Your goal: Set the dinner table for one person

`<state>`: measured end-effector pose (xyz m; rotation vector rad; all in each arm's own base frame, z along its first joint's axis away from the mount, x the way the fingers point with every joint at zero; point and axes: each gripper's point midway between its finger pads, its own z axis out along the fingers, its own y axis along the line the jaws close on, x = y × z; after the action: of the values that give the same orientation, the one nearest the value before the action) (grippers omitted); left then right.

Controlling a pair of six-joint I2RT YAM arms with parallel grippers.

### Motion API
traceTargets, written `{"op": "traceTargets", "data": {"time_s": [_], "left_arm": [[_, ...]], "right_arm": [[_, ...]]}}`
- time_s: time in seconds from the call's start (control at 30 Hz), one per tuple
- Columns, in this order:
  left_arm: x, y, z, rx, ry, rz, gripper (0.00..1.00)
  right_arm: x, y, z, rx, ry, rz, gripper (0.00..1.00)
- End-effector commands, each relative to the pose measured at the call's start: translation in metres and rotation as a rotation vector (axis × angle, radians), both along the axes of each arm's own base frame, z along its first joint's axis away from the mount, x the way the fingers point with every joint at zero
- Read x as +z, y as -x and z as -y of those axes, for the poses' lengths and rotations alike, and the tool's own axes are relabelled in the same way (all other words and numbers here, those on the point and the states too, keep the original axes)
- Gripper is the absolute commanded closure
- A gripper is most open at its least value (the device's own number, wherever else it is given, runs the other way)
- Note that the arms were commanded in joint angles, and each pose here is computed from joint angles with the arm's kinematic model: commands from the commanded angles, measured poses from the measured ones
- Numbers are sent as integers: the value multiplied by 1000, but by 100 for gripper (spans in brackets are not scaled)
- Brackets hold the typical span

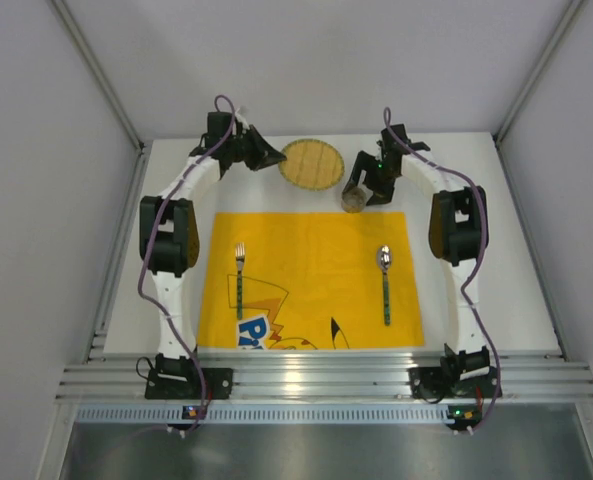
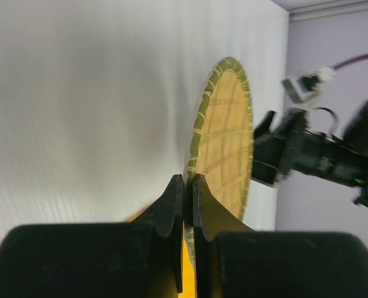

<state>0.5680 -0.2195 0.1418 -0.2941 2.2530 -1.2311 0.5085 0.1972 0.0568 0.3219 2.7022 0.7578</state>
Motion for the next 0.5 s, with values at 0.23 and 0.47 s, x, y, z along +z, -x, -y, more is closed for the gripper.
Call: {"op": "traceTargets", "data": {"time_s": [0.23,0.47], "left_arm": [[85,116,-20,-22,-44,128,100],[56,183,-25,-62,-111,47,100]], "right_arm": [[-2,1,34,-44,126,30,41],[-10,1,36,-53,124,11,72]]}}
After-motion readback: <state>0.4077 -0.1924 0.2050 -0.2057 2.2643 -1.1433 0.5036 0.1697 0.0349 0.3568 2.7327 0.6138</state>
